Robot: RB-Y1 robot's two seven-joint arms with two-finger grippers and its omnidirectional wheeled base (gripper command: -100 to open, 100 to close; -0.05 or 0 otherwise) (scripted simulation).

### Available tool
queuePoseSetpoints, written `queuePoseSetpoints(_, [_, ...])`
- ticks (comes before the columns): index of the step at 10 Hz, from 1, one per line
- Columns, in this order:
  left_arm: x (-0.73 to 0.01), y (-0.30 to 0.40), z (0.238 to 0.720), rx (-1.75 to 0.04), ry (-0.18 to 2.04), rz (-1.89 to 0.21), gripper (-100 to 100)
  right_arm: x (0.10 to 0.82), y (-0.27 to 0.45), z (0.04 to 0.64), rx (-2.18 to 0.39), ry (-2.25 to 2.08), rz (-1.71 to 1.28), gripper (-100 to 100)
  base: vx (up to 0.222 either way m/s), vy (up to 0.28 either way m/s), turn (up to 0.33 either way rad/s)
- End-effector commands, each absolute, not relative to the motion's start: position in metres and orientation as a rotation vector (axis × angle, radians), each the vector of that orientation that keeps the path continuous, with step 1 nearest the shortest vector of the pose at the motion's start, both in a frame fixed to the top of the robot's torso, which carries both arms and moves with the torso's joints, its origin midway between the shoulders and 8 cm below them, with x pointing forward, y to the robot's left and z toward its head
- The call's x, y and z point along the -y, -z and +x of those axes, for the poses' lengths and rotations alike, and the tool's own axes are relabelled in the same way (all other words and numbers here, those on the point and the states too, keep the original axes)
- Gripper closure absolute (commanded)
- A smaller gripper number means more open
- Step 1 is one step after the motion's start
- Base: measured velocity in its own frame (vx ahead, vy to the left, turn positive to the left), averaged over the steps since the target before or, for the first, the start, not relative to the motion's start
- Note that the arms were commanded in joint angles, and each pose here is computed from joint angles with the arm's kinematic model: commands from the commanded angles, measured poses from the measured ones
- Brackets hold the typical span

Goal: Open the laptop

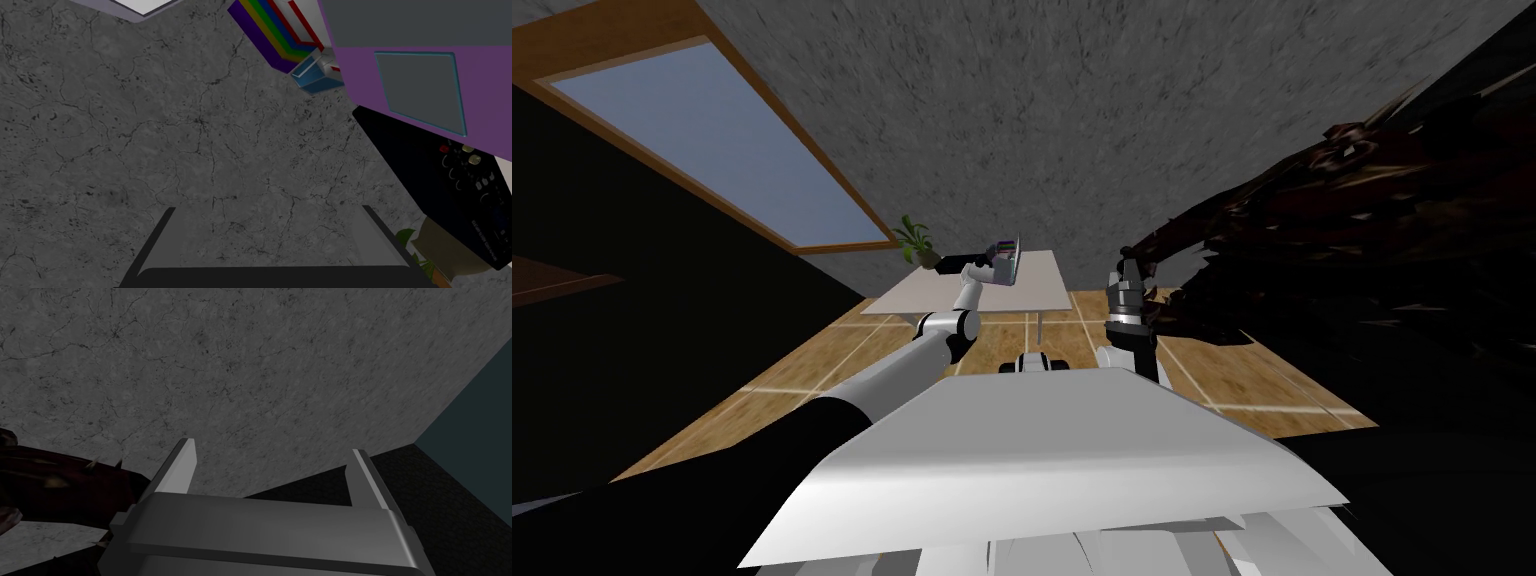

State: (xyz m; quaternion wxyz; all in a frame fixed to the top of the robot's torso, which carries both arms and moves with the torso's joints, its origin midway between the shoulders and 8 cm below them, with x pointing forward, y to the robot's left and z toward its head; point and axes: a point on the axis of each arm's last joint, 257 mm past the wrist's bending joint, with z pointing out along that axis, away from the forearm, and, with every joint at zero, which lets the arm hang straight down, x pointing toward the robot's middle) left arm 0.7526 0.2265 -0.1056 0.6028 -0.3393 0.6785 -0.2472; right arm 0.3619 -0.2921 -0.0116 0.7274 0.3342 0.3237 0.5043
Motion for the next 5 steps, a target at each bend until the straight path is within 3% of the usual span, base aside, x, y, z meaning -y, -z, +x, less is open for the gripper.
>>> queuePoseSetpoints(1, [-0.227, 0.1053, 0.7518, -1.576, 0.551, -0.768, -100, 0.2921, 0.0116, 0.3619, -0.714, -1.112, 0.737, 0, -0.002, -0.185, 0.059])
queuePoseSetpoints(5, [-0.2261, 0.1087, 0.7499, -1.584, 0.523, -0.744, -100, 0.2921, 0.0116, 0.3619, -0.714, -1.112, 0.737, 0, 0.003, -0.211, 0.057])
